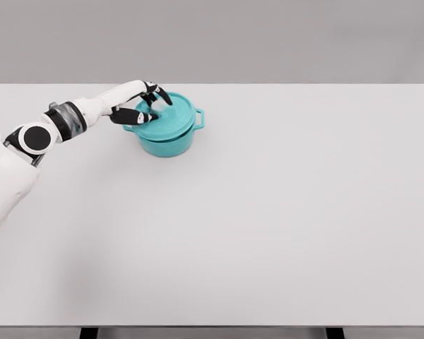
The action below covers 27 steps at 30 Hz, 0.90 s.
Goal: Cover the pot with left arm
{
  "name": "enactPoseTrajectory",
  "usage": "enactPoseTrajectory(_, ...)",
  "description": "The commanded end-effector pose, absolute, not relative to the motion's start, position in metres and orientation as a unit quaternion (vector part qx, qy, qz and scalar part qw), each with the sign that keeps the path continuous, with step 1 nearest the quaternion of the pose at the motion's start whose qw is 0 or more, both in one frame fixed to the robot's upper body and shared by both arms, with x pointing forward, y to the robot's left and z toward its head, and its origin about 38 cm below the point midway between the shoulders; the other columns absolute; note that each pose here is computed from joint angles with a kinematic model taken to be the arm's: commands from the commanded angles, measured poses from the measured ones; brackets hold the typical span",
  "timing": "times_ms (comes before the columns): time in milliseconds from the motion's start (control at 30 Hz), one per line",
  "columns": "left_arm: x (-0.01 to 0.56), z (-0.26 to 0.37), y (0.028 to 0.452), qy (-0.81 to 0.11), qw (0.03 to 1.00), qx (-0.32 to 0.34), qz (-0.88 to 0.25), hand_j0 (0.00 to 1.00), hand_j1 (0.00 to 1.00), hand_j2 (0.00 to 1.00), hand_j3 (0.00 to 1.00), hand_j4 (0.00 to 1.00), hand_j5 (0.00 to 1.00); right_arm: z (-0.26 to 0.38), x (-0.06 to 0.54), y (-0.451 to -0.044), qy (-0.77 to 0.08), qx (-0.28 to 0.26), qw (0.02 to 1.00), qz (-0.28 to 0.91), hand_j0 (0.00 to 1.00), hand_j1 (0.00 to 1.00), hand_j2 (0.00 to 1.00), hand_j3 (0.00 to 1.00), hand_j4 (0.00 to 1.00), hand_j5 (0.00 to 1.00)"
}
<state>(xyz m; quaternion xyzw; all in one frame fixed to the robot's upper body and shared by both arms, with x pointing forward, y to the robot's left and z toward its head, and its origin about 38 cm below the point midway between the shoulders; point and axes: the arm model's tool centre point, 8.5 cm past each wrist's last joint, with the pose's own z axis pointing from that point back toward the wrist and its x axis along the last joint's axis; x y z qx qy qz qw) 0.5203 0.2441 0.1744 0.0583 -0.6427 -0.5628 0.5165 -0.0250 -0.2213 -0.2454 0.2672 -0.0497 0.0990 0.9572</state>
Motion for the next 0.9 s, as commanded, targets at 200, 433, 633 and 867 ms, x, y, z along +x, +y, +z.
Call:
enactPoseTrajectory(200, 0.521, 0.175, 0.246, -0.644, 0.519, 0.059, -0.558, 0.70, 0.70, 0.70, 0.70, 0.70, 0.70, -0.245, -0.025, -0.221, -0.050, 0.268, 0.957, 0.100, 1.00, 1.00, 1.00, 1.00, 1.00, 1.00)
enactPoseTrajectory(433, 0.524, 0.180, 0.247, -0.644, 0.515, 0.066, -0.561, 0.73, 0.73, 0.73, 0.73, 0.73, 0.73, -0.245, -0.025, -0.221, -0.050, 0.268, 0.957, 0.100, 1.00, 1.00, 1.00, 1.00, 1.00, 1.00)
enactPoseTrajectory(633, 0.524, 0.181, 0.252, -0.643, 0.517, 0.069, -0.561, 0.78, 0.78, 0.78, 0.78, 0.78, 0.78, -0.245, -0.025, -0.221, -0.050, 0.268, 0.957, 0.100, 1.00, 1.00, 1.00, 1.00, 1.00, 1.00)
enactPoseTrajectory(867, 0.470, 0.254, 0.315, -0.692, 0.452, 0.065, -0.559, 1.00, 1.00, 1.00, 1.00, 1.00, 1.00, -0.245, -0.025, -0.221, -0.050, 0.268, 0.957, 0.100, 1.00, 1.00, 1.00, 1.00, 1.00, 1.00)
